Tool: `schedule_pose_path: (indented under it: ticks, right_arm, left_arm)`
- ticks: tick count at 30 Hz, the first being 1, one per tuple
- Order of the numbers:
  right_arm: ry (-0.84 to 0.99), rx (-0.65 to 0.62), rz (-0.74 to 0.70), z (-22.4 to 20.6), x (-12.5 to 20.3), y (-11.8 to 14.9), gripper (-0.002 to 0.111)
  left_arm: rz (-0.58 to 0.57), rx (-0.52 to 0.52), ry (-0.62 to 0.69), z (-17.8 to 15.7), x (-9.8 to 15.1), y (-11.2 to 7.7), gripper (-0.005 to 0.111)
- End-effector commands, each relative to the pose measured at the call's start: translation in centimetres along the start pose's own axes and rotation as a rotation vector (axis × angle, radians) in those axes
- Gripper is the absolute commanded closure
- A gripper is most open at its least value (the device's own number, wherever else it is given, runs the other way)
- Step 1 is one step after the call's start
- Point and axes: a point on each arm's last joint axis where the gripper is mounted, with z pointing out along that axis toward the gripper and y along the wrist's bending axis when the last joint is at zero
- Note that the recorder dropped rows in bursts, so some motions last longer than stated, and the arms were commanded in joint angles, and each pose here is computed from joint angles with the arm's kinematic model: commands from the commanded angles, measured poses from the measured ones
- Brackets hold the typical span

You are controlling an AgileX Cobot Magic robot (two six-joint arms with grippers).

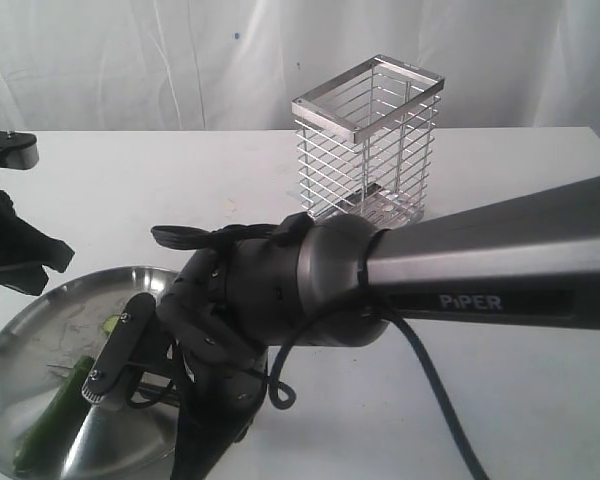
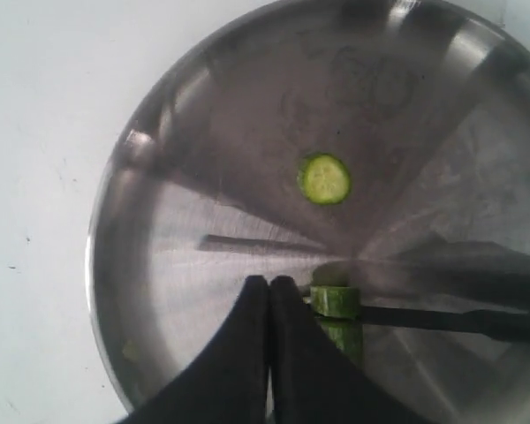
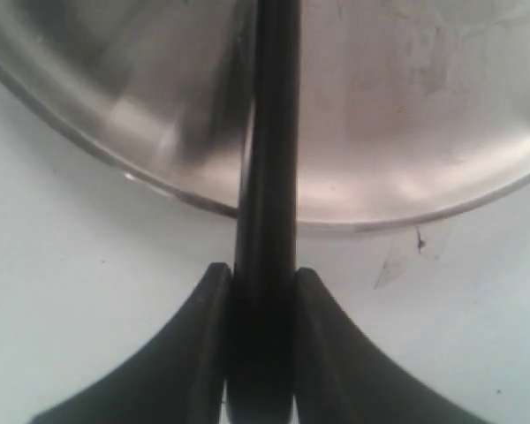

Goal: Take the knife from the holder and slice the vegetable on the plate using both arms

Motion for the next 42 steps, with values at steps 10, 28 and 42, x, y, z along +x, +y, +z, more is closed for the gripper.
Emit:
schedule_pose_path:
  ticks: [10,28,42]
  right_arm:
    - [-0.043,-0.012,-0.012,0.5,-2.5,-0.4,0.108]
    - [0.043,-0.031,-0.01,1.0,-2.0,-0.2,0.108]
    - [-0.039,-0.009,0.001,-1.4,-3.6,-0.9,0.108]
  left_arm:
    - [-0.016,0.078,-0.001,-0.3,0.1,-0.8,0.107]
    - [-0.013,0.086,-0.004,-0.3,0.0,-0.8,0.107]
    - [-0.009,0.084,-0.01,-0.3,0.0,-0.8,0.107]
